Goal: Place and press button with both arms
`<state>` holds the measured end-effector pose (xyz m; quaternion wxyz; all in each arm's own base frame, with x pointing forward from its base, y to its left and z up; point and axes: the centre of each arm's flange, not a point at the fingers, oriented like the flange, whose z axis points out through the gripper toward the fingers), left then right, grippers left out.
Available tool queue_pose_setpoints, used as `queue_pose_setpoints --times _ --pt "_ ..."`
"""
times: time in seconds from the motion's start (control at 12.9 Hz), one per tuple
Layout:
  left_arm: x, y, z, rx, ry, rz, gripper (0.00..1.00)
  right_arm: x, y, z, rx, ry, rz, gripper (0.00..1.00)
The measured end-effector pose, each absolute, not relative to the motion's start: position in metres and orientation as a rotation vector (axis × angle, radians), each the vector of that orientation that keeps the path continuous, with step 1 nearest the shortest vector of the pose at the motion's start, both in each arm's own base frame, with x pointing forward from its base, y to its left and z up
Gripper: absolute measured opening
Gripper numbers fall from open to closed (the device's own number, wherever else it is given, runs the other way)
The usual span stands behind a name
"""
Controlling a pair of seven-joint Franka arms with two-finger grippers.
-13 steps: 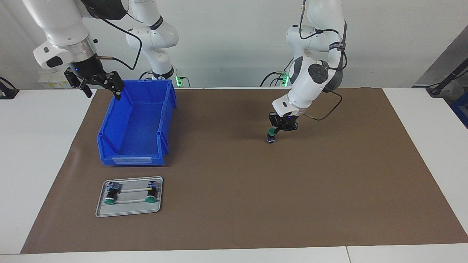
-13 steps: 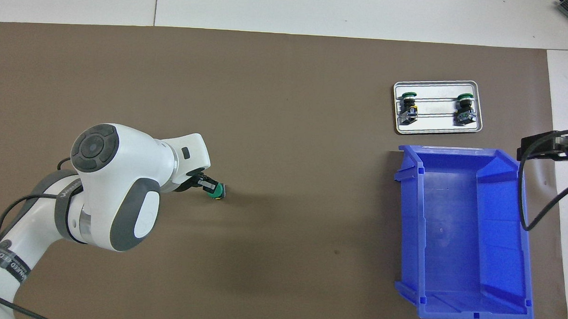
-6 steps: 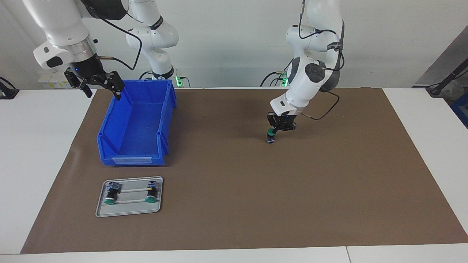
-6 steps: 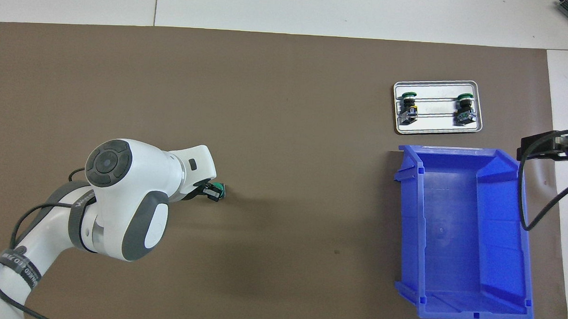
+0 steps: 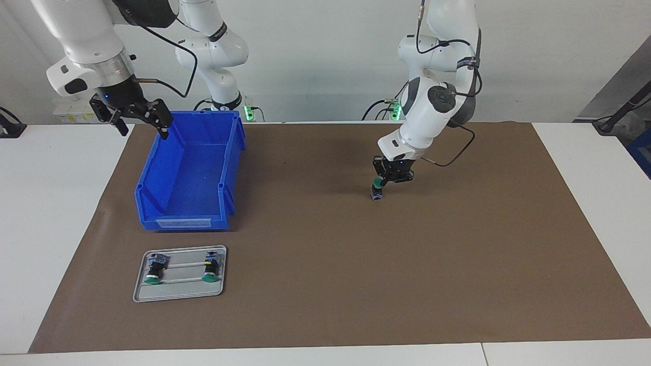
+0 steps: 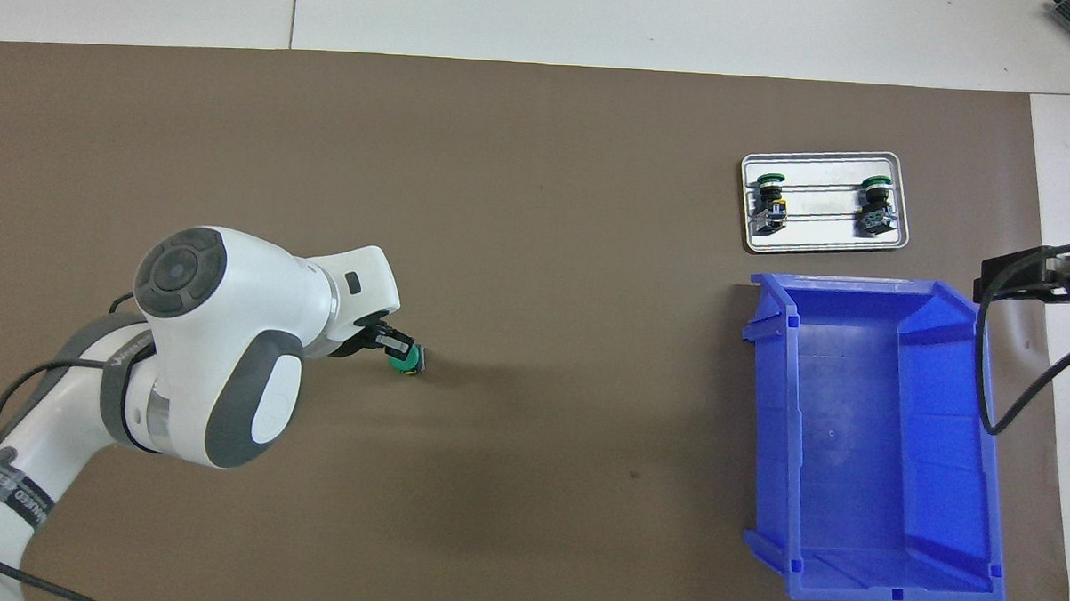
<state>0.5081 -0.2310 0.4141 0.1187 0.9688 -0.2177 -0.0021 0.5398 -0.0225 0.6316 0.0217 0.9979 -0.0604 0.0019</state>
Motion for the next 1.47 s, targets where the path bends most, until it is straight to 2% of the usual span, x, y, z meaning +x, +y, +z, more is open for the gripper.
queue_pose_setpoints --times 0.15,0.31,0.39,0.46,0.54,0.62,0.77,1.08,1.16,1.47 --pt "0.536 -0.196 0.470 2.836 -0.572 -0.030 0.01 0.540 -0.023 0.632 3.093 -0.187 0.006 1.00" --pt "0.558 -0.131 0.519 2.930 -0.508 -0.037 0.01 0.540 -0.023 0.632 3.093 -0.187 0.006 1.00" --pt "0.562 -0.095 0.538 3.006 -0.476 -0.066 0.02 0.540 -0.023 0.632 3.093 -0.187 0.006 1.00" --pt "0.563 -0.068 0.552 3.063 -0.442 -0.085 0.08 0.540 -0.023 0.632 3.093 -0.187 0.006 1.00" --pt "0.564 -0.044 0.566 3.105 -0.399 -0.075 0.09 0.540 -0.023 0.632 3.093 -0.187 0.006 1.00" --pt "0.564 -0.022 0.580 3.132 -0.350 -0.045 0.18 0.540 -0.023 0.632 3.093 -0.187 0.006 1.00" --pt "0.564 -0.003 0.599 3.155 -0.309 0.009 0.43 0.540 -0.023 0.632 3.093 -0.187 0.006 1.00" --pt "0.566 -0.018 0.621 3.158 -0.350 0.082 0.95 0.540 -0.023 0.632 3.093 -0.187 0.006 1.00" --pt "0.568 -0.021 0.623 3.150 -0.355 0.086 1.00 0.540 -0.023 0.632 3.093 -0.187 0.006 1.00" --pt "0.603 -0.028 0.621 3.113 -0.354 0.005 1.00 0.540 -0.023 0.632 3.093 -0.187 0.006 1.00"
